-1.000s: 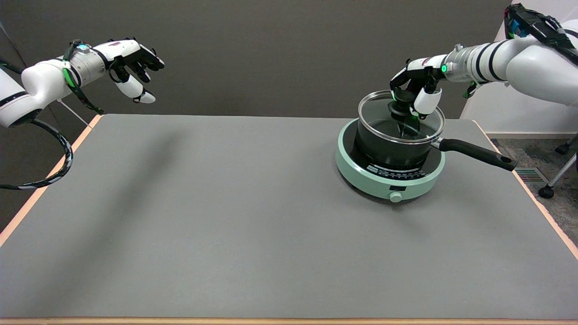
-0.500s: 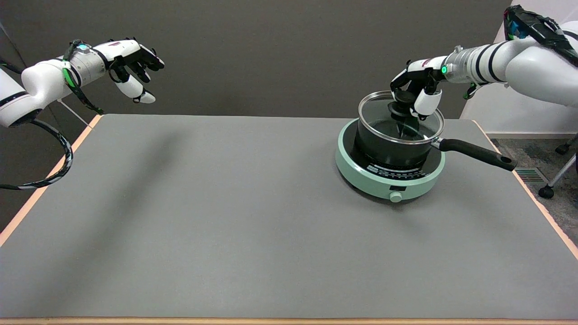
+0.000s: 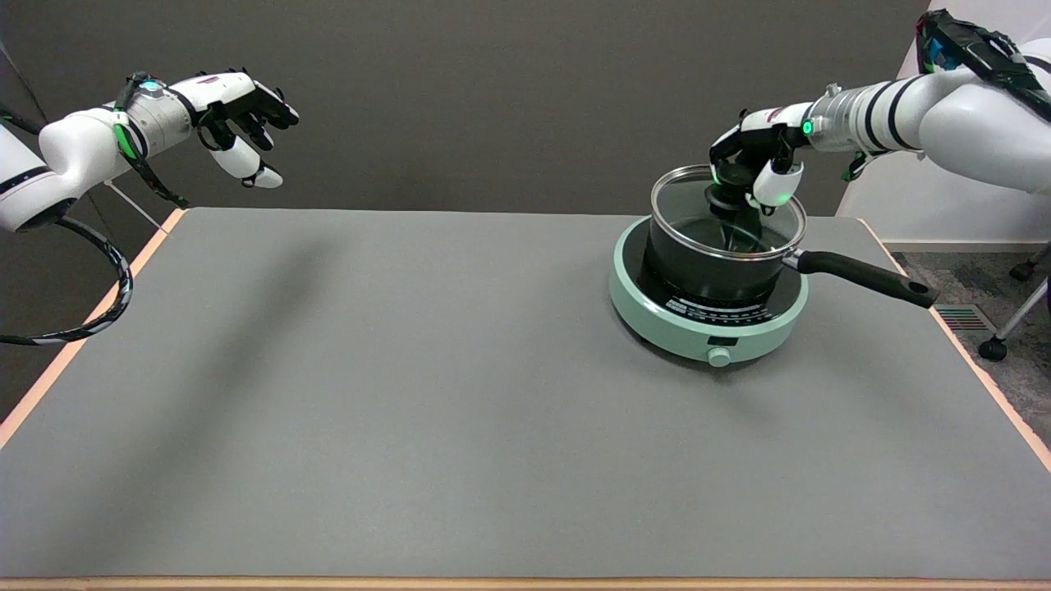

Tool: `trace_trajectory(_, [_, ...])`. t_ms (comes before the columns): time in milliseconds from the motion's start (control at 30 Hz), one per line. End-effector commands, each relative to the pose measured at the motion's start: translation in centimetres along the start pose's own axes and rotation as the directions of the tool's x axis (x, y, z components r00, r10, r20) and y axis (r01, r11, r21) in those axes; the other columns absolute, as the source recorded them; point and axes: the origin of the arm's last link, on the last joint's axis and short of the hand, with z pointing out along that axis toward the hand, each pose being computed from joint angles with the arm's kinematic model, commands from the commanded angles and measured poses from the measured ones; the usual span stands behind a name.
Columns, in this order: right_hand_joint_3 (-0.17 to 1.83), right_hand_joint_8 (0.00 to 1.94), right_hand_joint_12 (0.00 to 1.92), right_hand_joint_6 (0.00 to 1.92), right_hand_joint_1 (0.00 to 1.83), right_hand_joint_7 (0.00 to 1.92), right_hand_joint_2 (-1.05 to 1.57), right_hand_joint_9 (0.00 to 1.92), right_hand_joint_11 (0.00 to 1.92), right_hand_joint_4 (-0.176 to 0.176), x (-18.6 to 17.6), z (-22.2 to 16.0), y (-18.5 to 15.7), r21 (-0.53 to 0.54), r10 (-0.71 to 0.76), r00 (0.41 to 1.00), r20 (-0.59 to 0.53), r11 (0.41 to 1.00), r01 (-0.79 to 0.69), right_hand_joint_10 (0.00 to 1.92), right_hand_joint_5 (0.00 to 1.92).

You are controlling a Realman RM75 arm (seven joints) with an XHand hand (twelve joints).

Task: Place the pot onto the induction cooker.

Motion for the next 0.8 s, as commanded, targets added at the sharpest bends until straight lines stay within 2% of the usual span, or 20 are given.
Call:
trace_trajectory(33, [0.82,1.39,1.92,0.6,1.11,0.48,0.83,0.35,0.04,0.052,-0.4,-0.2,-0.3,0.018,-0.075,0.997,0.033,0.997,0.074,1.88,0.55])
trace_trajectory(67, [0.91,1.28,1.92,0.52,1.06,0.47,0.74,0.36,0.0,0.054,-0.4,-0.2,-0.3,0.017,-0.078,0.996,0.035,0.997,0.077,1.87,0.58])
trace_trajectory(167, [0.91,1.15,1.89,0.38,1.04,0.48,0.71,0.37,0.0,0.025,-0.5,-0.2,-0.2,0.016,-0.082,0.996,0.041,0.997,0.082,1.75,0.61])
trace_trajectory(400, [0.91,1.12,1.85,0.34,1.04,0.44,0.7,0.35,0.0,0.015,-0.6,-0.3,-0.2,0.016,-0.081,0.996,0.044,0.997,0.081,1.72,0.61])
trace_trajectory(533, [0.88,1.18,1.82,0.27,1.06,0.33,0.69,0.33,0.0,0.003,-0.5,-0.4,0.0,0.008,-0.082,0.995,0.053,0.997,0.082,1.68,0.61])
trace_trajectory(633, [0.93,0.8,1.74,0.19,1.24,0.39,0.51,0.36,0.0,-0.012,0.0,-0.7,0.0,0.009,-0.103,0.994,0.041,0.995,0.102,1.41,0.48])
trace_trajectory(667, [0.95,0.57,1.73,0.18,1.21,0.44,0.5,0.42,0.0,-0.017,0.2,-0.9,0.0,0.009,-0.105,0.994,0.031,0.994,0.105,1.23,0.44])
trace_trajectory(700, [0.95,0.43,1.71,0.17,1.17,0.46,0.48,0.48,0.0,-0.021,0.7,-1.2,0.1,0.009,-0.104,0.994,0.018,0.995,0.103,1.01,0.4])
trace_trajectory(733, [0.96,0.37,1.7,0.17,1.14,0.47,0.47,0.52,0.0,-0.022,1.2,-1.6,0.1,0.012,-0.102,0.995,-0.002,0.995,0.102,0.89,0.39])
trace_trajectory(800, [0.96,0.32,1.7,0.16,1.1,0.48,0.47,0.57,0.0,-0.024,2.1,-2.2,0.0,0.016,-0.102,0.994,-0.03,0.995,0.102,0.78,0.37])
